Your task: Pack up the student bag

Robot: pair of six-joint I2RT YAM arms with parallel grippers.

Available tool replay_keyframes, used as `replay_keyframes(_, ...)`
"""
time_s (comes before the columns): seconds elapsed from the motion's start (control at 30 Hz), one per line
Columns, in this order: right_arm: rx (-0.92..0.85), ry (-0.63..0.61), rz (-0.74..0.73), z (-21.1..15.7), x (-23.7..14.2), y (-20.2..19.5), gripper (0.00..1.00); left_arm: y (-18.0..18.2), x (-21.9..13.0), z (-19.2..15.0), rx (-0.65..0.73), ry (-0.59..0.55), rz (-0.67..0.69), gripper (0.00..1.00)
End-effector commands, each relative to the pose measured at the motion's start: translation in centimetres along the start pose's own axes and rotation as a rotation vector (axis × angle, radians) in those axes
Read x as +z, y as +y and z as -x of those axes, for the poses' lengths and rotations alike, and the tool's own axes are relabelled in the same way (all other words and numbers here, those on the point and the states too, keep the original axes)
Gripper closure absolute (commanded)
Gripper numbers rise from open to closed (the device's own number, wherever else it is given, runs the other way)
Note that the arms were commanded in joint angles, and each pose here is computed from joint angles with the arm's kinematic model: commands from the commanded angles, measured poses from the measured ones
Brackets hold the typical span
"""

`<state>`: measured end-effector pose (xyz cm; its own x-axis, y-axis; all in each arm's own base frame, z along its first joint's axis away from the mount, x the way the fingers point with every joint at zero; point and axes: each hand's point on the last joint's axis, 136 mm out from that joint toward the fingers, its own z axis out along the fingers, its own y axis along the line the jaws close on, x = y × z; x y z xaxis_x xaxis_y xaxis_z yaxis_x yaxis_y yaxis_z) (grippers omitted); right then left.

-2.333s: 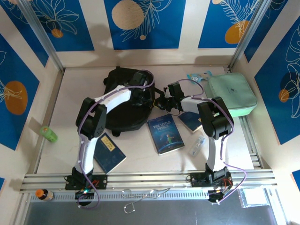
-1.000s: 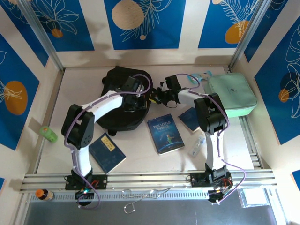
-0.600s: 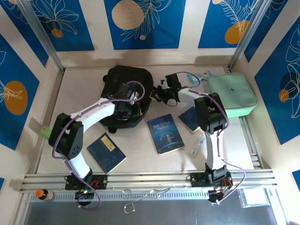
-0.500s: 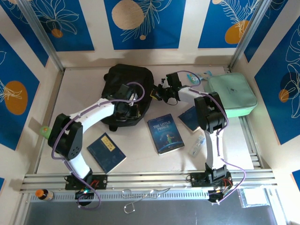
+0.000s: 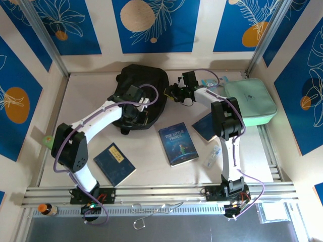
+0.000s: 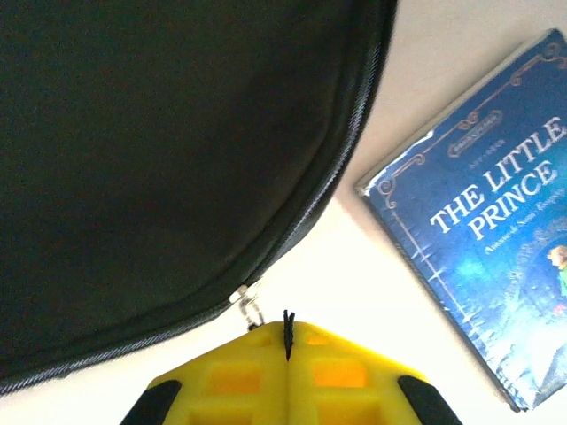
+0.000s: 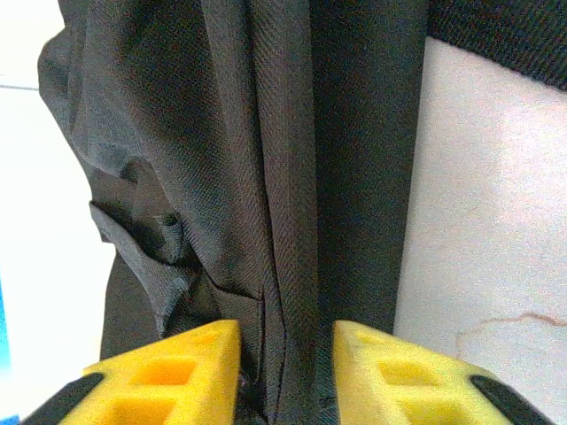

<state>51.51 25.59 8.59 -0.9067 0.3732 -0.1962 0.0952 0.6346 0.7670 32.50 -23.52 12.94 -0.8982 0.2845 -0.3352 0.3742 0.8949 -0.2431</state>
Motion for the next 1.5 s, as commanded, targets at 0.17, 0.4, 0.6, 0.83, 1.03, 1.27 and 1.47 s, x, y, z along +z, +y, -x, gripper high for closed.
replay_keyframes(0.17,0.179,0.015,-0.012,-6.1,-7.2,0.7,0.43,-6.9,0.4,3.7,0.102,-0.081,-0.216,1.0)
replay_keyframes(0.4,0.344,-0.011,-0.037,-9.4,-9.8,-1.8,0.35,-10.5,1.6,5.8,0.144,-0.173,-0.311,1.0)
replay_keyframes(0.6,0.414,0.014,-0.055,-10.9,-8.9,-2.1,0.35,-10.8,2.1,5.2,0.153,-0.179,-0.346,1.0)
replay_keyframes(0.83,0.395,-0.059,-0.181,-10.5,-7.3,-3.2,0.36,-10.6,2.8,3.4,0.149,-0.121,-0.365,1.0)
replay_keyframes(1.03,0.372,-0.023,-0.208,-11.4,-5.5,-3.3,0.52,-9.8,3.1,2.7,0.132,-0.118,-0.331,1.0)
replay_keyframes(1.27,0.298,-0.056,-0.237,-10.7,-5.3,-3.6,0.85,-7.0,2.3,0.0,0.103,-0.126,-0.227,1.0)
replay_keyframes(1.47,0.204,-0.071,-0.236,-9.5,-4.8,-2.8,0.89,-2.7,2.1,-3.4,0.051,-0.101,-0.095,1.0)
